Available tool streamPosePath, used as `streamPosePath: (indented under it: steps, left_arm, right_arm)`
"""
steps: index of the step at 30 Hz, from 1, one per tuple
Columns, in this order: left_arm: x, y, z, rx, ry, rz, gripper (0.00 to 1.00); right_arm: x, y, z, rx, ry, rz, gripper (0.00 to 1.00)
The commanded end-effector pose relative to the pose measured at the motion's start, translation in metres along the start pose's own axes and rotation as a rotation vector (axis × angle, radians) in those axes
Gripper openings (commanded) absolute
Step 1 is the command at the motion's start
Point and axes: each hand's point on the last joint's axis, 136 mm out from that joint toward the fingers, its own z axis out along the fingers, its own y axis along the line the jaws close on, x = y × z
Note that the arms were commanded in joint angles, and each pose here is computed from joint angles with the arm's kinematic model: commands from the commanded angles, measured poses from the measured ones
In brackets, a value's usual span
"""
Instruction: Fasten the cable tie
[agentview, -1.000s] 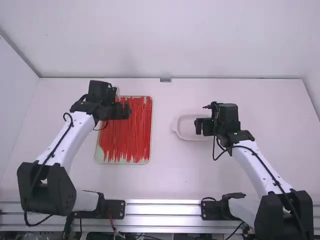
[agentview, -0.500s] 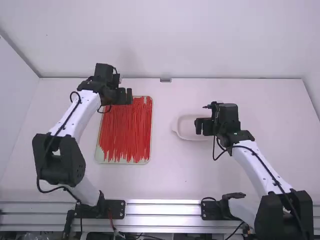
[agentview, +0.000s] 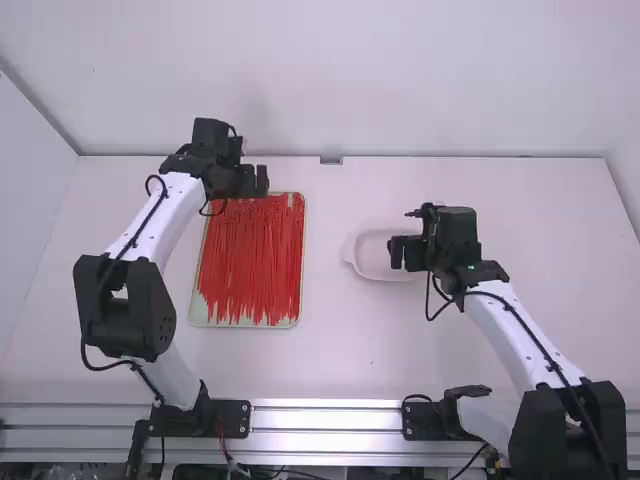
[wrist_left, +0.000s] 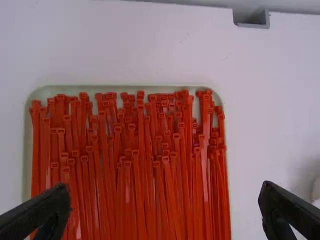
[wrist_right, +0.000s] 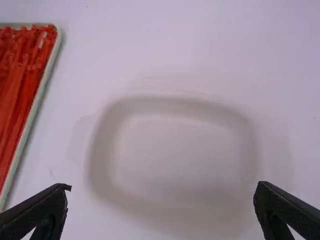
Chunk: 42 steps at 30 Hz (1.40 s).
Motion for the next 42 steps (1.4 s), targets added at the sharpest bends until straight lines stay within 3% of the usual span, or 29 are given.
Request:
streamPosePath:
  steps: [1, 22, 35, 42]
  left_arm:
    - [-0.007, -0.009, -0.001, 0.039, -0.012, 0.009, 0.99]
    - [-0.005, -0.012, 0.024, 0.061, 0.001, 0.004, 0.99]
    - [-0.008, -0.012, 0.026, 0.063, -0.014, 0.010, 0.99]
    - [-0.004, -0.016, 0.045, 0.069, 0.001, 0.024, 0.99]
  right_arm:
    - [-0.017, 0.014, -0.004, -0.073, -0.035, -0.020, 1.00]
    - [-0.020, 0.065, -0.016, -0.376, -0.050, -0.087, 1.00]
    - [-0.018, 0.069, -0.017, -0.402, -0.045, -0.087, 1.00]
    - [-0.018, 0.069, -0.017, -0.402, -0.045, -0.087, 1.00]
